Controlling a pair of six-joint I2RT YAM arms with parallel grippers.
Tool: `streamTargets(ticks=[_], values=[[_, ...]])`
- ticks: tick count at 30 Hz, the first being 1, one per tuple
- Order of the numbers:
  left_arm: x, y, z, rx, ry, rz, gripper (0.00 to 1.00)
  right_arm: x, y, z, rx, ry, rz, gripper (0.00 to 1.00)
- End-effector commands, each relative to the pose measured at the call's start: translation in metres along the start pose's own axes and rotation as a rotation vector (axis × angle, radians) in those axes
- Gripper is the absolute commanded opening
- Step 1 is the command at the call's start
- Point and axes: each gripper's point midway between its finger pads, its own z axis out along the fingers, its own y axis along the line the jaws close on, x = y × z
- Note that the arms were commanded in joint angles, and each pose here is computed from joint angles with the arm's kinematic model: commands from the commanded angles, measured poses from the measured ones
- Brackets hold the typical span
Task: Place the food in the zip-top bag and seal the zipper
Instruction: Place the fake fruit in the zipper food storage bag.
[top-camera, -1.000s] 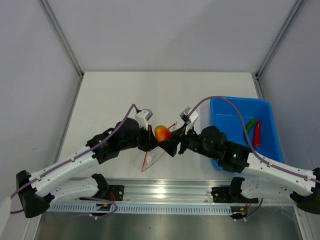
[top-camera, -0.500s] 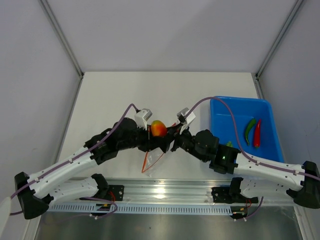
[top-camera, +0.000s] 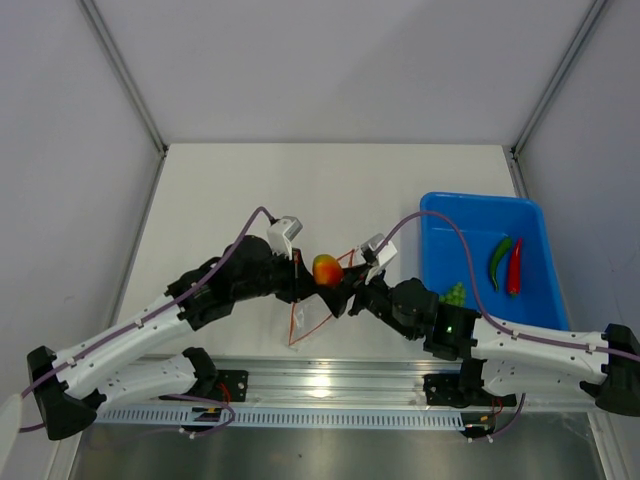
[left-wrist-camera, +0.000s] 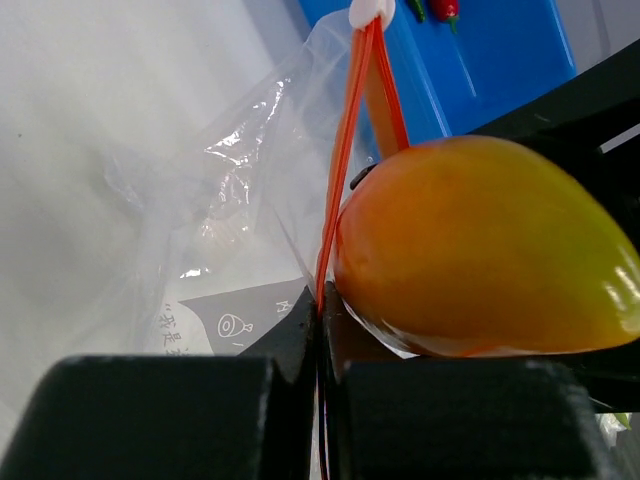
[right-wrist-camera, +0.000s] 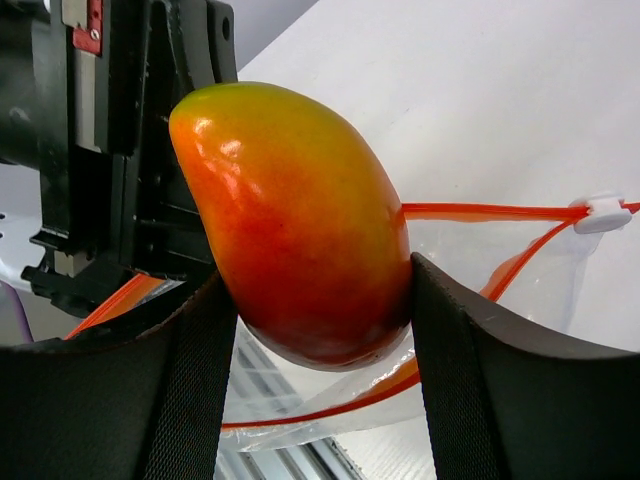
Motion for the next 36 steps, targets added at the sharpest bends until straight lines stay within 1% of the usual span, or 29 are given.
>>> streamTargets(ticks=[1, 5, 6, 7, 9, 12, 14, 16, 17, 18, 19, 20, 21, 22, 27, 32, 33, 34, 35, 36], values=[[-0.028, -0.021, -0.011, 0.055, -0.093, 0.002, 0.01, -0.006, -0.002, -0.006, 0.014, -0.039, 0.023, 0.14], [-0.034, -0.023, -0.014, 0.051, -0.107, 0.013, 0.01, -0.002, -0.002, -0.009, 0.015, -0.023, 0.013, 0.28], [-0.036, -0.024, -0.014, 0.052, -0.110, 0.015, 0.01, -0.001, -0.002, -0.009, 0.016, -0.021, 0.012, 0.38], [-0.036, -0.023, -0.014, 0.049, -0.109, 0.016, 0.01, -0.001, -0.002, -0.009, 0.018, -0.017, 0.008, 0.43], [-0.036, -0.023, -0.015, 0.046, -0.111, 0.019, 0.00, 0.001, -0.003, -0.010, 0.025, -0.007, 0.001, 0.51], [-0.037, -0.021, -0.014, 0.035, -0.111, 0.026, 0.01, 0.000, -0.007, -0.011, 0.044, -0.005, -0.008, 0.57], [-0.038, -0.021, -0.015, 0.032, -0.111, 0.026, 0.01, -0.004, -0.009, -0.013, 0.060, -0.015, -0.009, 0.67], [-0.038, -0.023, -0.016, 0.040, -0.111, 0.029, 0.00, -0.008, -0.009, -0.014, 0.061, -0.020, -0.013, 0.69], [-0.038, -0.023, -0.016, 0.040, -0.111, 0.029, 0.01, -0.008, -0.010, -0.015, 0.065, -0.022, -0.013, 0.74], [-0.038, -0.022, -0.015, 0.038, -0.111, 0.028, 0.01, -0.009, -0.011, -0.015, 0.068, -0.023, -0.010, 0.75], [-0.038, -0.022, -0.015, 0.038, -0.111, 0.030, 0.00, -0.010, -0.011, -0.016, 0.068, -0.024, -0.011, 0.81], [-0.038, -0.023, -0.015, 0.038, -0.109, 0.030, 0.00, -0.011, -0.011, -0.017, 0.068, -0.027, -0.010, 0.85], [-0.038, -0.022, -0.015, 0.037, -0.110, 0.031, 0.01, -0.010, -0.011, -0.017, 0.067, -0.025, -0.011, 0.96], [-0.039, -0.023, -0.015, 0.038, -0.111, 0.031, 0.00, -0.010, -0.011, -0.017, 0.070, -0.023, -0.010, 0.99], [-0.042, -0.023, -0.016, 0.036, -0.119, 0.036, 0.01, -0.010, -0.012, -0.018, 0.077, -0.012, -0.003, 0.99], [-0.041, -0.022, -0.015, 0.033, -0.123, 0.039, 0.01, -0.028, -0.013, -0.025, 0.113, -0.030, 0.019, 0.99], [-0.040, -0.019, -0.015, 0.026, -0.121, 0.043, 0.01, -0.022, -0.021, -0.029, 0.149, 0.009, -0.001, 0.99], [-0.040, -0.018, -0.014, 0.018, -0.125, 0.044, 0.01, -0.042, -0.026, -0.033, 0.204, -0.023, 0.011, 0.99], [-0.038, -0.016, -0.014, 0.015, -0.123, 0.049, 0.01, -0.036, -0.038, -0.040, 0.274, 0.024, 0.011, 0.99], [-0.038, -0.014, -0.013, 0.007, -0.123, 0.049, 0.01, -0.042, -0.045, -0.045, 0.326, 0.022, 0.022, 0.99]])
